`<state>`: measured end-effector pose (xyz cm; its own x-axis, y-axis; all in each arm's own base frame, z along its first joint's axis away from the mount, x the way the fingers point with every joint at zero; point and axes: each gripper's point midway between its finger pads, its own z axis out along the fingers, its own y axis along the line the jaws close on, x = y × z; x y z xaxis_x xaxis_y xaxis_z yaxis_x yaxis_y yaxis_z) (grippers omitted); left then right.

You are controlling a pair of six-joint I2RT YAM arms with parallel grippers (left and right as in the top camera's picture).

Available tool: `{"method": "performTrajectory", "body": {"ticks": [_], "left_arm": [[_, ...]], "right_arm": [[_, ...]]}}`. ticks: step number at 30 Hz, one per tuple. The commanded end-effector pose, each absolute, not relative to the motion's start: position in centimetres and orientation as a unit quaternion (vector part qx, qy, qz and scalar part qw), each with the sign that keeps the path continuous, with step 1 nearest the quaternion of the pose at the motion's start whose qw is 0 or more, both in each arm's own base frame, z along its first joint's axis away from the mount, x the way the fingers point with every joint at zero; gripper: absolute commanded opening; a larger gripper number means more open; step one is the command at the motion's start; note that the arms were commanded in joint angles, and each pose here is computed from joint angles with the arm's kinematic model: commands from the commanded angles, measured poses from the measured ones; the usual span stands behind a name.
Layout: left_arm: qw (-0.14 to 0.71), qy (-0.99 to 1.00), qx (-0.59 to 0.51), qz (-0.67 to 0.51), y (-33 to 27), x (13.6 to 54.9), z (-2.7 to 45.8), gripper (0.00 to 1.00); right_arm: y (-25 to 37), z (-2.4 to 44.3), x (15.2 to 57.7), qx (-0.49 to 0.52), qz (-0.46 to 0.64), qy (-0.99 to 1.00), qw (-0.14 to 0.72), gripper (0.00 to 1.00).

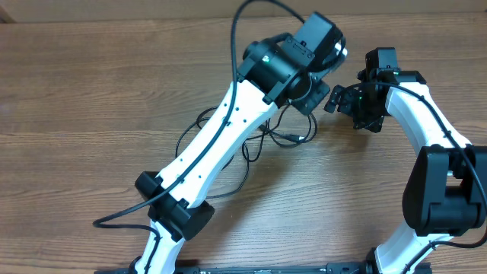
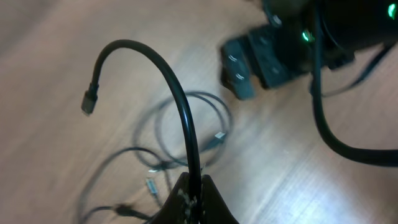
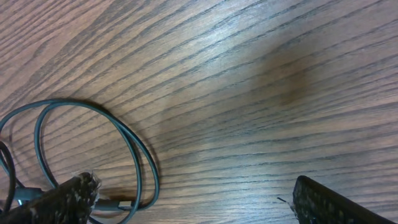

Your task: Untangle cables

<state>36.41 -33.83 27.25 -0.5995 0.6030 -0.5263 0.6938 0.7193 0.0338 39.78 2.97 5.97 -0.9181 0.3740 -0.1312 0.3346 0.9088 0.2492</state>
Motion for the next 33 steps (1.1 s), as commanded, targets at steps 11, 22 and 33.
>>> {"method": "performTrajectory", "body": {"ticks": [11, 22, 33], "left_arm": [[0.516, 0.818, 0.251, -0.029, -28.5, 39.1, 44.4, 0.04], [0.493, 0.83, 0.26, -0.02, -27.8, 38.3, 43.4, 0.04], [0.31, 0.876, 0.358, -0.089, -31.8, 35.2, 33.4, 0.05]], "right_arm": [[2.7, 6.2, 39.7, 0.185, 0.108, 0.972, 0.093, 1.0], [2.7, 6.2, 39.7, 0.185, 0.108, 0.972, 0.094, 1.0], [2.7, 6.2, 39.7, 0.185, 0.108, 0.972, 0.094, 1.0]]}}
